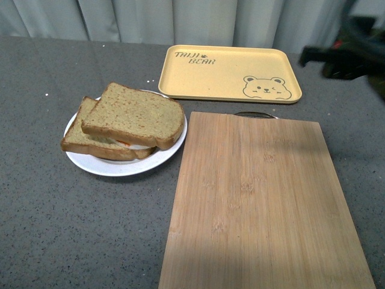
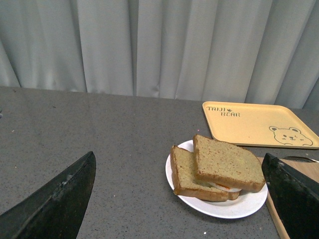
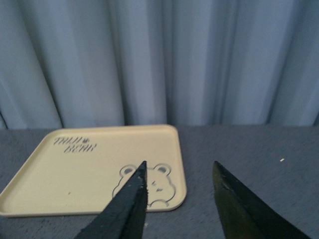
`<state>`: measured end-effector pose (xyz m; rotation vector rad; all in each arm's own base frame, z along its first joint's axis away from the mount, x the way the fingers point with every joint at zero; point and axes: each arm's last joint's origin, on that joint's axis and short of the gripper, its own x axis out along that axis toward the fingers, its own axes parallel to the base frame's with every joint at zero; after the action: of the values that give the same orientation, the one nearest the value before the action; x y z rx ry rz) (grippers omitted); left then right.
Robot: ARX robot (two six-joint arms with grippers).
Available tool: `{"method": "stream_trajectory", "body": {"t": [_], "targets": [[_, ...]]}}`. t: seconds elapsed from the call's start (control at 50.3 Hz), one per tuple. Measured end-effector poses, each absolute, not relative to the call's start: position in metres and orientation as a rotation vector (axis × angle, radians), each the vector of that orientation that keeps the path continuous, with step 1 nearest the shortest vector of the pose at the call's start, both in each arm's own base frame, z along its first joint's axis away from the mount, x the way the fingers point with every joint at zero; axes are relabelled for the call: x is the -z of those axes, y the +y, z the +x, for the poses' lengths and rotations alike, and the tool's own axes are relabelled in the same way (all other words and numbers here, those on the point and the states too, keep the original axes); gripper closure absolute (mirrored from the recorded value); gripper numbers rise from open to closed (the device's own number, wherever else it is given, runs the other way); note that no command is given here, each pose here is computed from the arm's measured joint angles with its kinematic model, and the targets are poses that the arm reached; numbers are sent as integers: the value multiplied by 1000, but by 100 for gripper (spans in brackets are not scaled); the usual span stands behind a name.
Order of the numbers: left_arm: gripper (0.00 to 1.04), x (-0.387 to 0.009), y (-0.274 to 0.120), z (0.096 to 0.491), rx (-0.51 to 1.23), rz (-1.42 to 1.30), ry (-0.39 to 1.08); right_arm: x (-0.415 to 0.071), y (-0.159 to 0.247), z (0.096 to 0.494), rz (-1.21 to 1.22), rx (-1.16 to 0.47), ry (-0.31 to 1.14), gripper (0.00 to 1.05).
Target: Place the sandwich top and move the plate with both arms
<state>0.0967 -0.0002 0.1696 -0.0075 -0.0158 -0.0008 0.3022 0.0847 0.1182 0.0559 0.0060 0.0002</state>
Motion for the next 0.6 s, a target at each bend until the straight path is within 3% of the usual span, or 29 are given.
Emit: {"method": "stream_trajectory", "body": {"t": [0.199, 0.596], "targets": [[7, -170, 0, 97, 2, -7, -15, -129, 53, 258, 6, -12, 22, 104], [7, -170, 0, 97, 2, -7, -17, -145, 20, 196, 1, -1, 26, 104]]}}
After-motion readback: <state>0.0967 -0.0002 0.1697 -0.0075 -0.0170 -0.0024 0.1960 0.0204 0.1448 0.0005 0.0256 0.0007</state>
